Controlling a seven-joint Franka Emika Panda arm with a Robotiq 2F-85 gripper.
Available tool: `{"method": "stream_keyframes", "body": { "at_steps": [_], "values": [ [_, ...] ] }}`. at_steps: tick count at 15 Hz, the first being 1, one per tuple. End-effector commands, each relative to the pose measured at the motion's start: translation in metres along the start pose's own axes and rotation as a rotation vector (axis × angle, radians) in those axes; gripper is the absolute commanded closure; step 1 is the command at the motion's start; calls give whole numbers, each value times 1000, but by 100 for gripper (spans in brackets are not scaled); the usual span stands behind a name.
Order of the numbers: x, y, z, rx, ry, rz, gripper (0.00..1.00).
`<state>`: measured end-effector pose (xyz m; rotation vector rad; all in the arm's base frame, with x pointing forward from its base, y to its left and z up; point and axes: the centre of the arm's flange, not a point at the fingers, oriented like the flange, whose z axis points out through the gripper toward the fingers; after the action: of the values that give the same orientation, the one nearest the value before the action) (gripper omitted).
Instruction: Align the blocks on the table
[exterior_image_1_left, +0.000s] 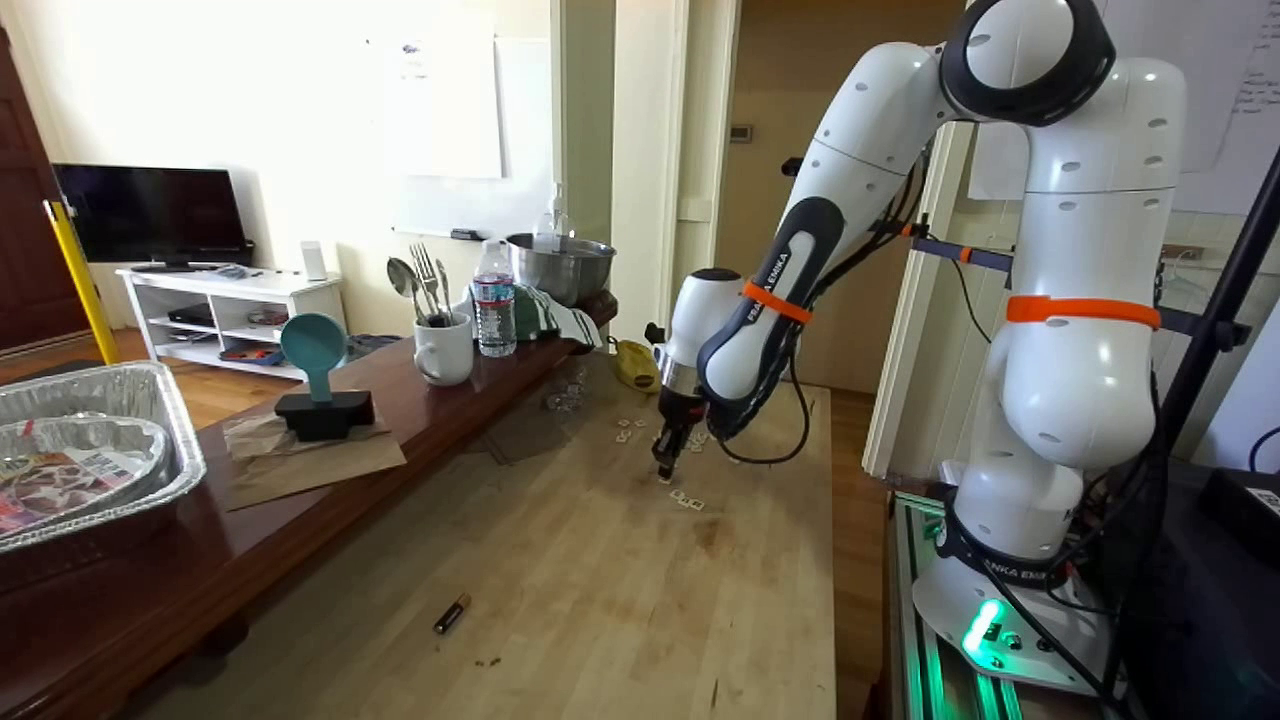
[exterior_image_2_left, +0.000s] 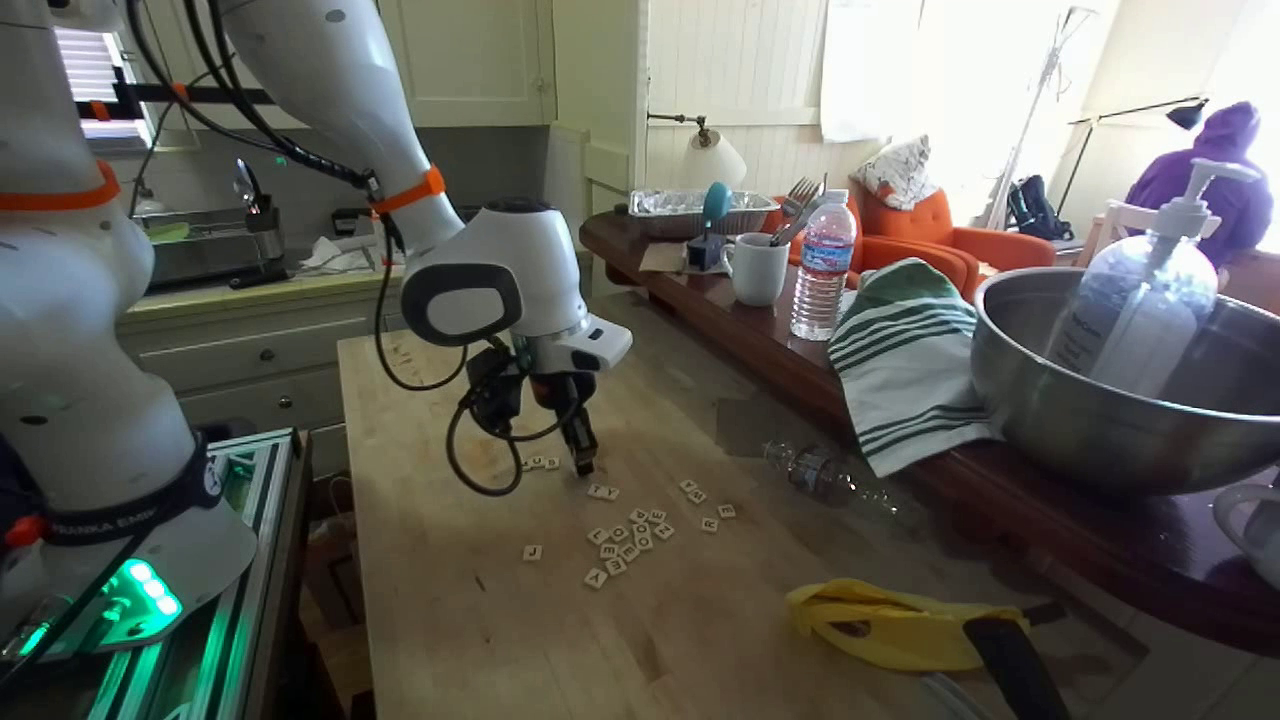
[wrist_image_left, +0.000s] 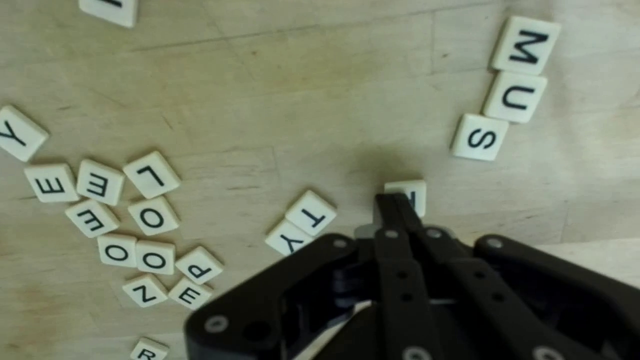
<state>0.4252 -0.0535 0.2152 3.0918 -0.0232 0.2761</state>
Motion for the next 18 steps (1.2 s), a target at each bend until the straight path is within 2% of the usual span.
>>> {"method": "stream_keyframes", "body": {
  "at_steps": [1,11,15,18],
  "values": [
    [-3,-1,13,11,-54,-186,100],
    [-10,-8,10,51,-76,-679,100],
    [-13,-11,10,68,-102,-830,100],
    [-13,-12,10,62,-95,-898,100]
  ]
}}
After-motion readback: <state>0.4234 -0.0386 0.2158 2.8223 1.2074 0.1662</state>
